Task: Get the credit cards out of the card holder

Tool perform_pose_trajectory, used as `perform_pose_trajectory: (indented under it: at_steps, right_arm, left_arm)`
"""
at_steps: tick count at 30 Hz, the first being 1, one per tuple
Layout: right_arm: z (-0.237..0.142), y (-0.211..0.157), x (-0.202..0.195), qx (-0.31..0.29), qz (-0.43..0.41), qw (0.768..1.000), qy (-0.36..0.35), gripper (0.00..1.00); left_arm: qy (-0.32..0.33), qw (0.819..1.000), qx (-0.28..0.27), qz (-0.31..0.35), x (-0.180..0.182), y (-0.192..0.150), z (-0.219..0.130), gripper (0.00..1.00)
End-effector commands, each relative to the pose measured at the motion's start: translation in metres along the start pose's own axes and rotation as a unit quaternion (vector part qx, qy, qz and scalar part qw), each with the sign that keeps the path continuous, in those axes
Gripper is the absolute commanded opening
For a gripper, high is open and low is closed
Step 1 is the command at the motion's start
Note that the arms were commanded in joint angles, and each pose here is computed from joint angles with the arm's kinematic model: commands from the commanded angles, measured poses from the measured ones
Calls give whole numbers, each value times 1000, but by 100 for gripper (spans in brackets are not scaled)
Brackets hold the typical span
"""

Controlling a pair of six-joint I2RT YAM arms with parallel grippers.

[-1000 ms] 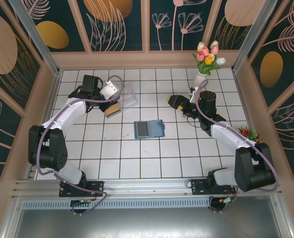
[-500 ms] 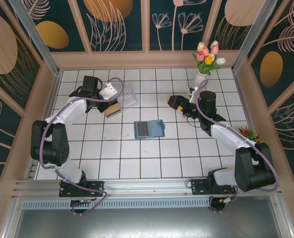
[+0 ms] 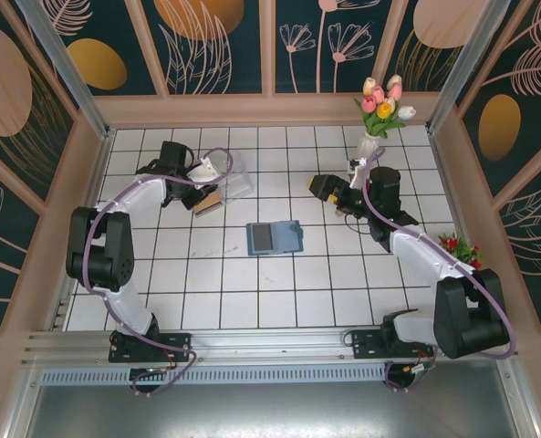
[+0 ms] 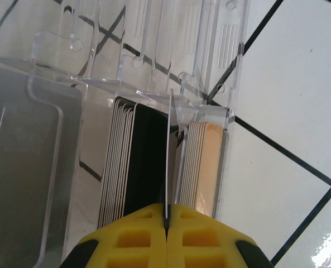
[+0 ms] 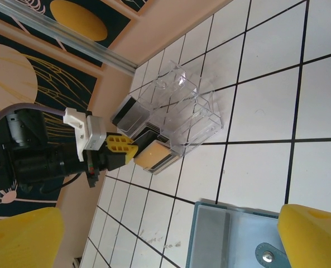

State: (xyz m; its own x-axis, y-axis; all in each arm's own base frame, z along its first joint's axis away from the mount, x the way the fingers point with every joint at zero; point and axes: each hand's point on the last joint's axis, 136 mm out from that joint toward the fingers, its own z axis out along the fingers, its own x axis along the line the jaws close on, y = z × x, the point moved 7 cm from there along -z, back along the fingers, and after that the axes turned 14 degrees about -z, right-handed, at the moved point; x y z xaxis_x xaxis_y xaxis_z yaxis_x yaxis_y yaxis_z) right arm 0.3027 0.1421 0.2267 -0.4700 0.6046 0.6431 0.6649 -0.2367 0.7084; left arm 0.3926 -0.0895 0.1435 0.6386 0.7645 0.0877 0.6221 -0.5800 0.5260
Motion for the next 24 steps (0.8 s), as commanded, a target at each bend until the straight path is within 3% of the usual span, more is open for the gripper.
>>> perform_pose_trajectory:
  at_steps: [1, 15, 24]
  right_arm:
    - [-6, 10, 11, -18, -10, 1000, 17, 99]
    - [-3, 11, 12, -17, -7, 1000, 22, 99]
    - [0, 12, 12, -14, -6, 1000, 23, 99]
  left_arm:
    - [12, 1000, 6, 11, 8, 3, -1, 0]
    - [48, 999, 1, 4, 16, 7, -13, 20]
    - [56, 998, 1, 7, 17, 9, -16, 18]
